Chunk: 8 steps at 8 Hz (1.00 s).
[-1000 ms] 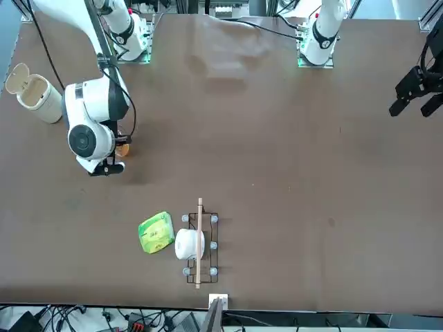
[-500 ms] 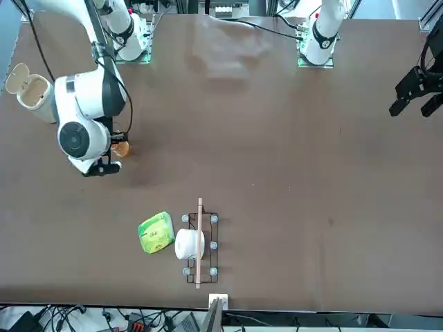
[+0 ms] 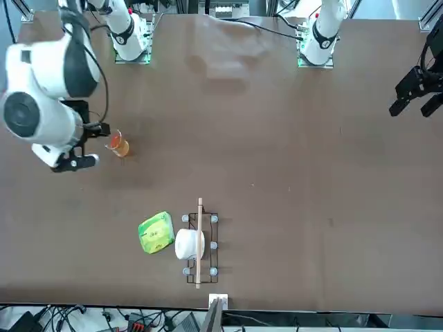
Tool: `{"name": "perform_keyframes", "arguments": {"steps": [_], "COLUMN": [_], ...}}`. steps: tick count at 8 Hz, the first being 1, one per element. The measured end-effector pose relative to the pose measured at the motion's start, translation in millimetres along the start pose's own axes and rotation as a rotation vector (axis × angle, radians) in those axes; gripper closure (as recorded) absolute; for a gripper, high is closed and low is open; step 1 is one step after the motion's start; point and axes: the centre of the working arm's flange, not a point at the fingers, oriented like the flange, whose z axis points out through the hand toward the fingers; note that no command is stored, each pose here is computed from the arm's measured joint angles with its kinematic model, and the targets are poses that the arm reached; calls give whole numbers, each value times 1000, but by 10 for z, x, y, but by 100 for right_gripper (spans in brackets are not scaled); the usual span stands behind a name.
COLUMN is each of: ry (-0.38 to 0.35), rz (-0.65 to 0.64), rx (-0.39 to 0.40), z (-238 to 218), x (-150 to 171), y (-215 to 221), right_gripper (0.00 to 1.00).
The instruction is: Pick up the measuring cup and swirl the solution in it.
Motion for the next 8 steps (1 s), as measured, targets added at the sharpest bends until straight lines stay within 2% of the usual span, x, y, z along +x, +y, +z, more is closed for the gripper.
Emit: {"name": "perform_keyframes", "arguments": {"steps": [3, 6, 8], "ry": [110, 203, 238], "rz": [56, 133, 166], "rx": [49, 126, 148], "z": [-481, -696, -794], "x": [-315, -470, -598], "y": [387, 810, 1030], "right_gripper": [0, 0, 0]}}
